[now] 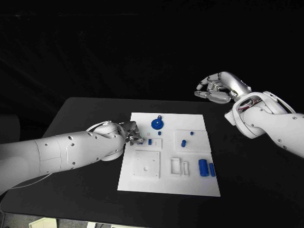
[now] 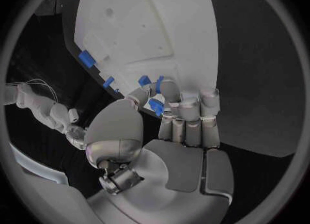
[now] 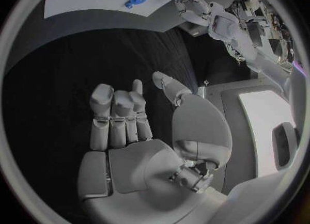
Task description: Assemble the parts on the task board
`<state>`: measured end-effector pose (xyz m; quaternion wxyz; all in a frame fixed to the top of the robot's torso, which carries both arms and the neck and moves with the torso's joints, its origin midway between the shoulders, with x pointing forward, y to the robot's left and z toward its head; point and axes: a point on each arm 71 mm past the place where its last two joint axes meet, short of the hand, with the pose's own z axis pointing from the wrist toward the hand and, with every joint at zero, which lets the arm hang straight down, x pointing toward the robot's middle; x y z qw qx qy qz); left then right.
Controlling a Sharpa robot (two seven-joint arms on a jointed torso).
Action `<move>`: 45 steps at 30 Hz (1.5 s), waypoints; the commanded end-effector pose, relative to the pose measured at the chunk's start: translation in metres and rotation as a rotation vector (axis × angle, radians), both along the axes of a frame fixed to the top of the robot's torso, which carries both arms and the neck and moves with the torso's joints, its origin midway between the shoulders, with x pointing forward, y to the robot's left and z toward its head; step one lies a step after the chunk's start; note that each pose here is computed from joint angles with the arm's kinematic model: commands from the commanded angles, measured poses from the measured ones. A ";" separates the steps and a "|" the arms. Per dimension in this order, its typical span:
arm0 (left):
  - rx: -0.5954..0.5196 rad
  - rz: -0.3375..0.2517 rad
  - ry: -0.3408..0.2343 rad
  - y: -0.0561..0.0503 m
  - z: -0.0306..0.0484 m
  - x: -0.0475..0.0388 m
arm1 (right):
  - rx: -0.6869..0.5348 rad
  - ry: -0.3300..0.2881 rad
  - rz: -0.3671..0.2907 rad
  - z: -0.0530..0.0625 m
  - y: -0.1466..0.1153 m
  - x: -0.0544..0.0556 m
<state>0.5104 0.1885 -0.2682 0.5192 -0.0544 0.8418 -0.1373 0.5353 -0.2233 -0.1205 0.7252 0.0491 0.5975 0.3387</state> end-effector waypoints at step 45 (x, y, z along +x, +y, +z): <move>0.037 -0.038 0.050 -0.004 -0.0079 -0.0043 | -0.005 0.003 0.012 0.000 0.001 0.000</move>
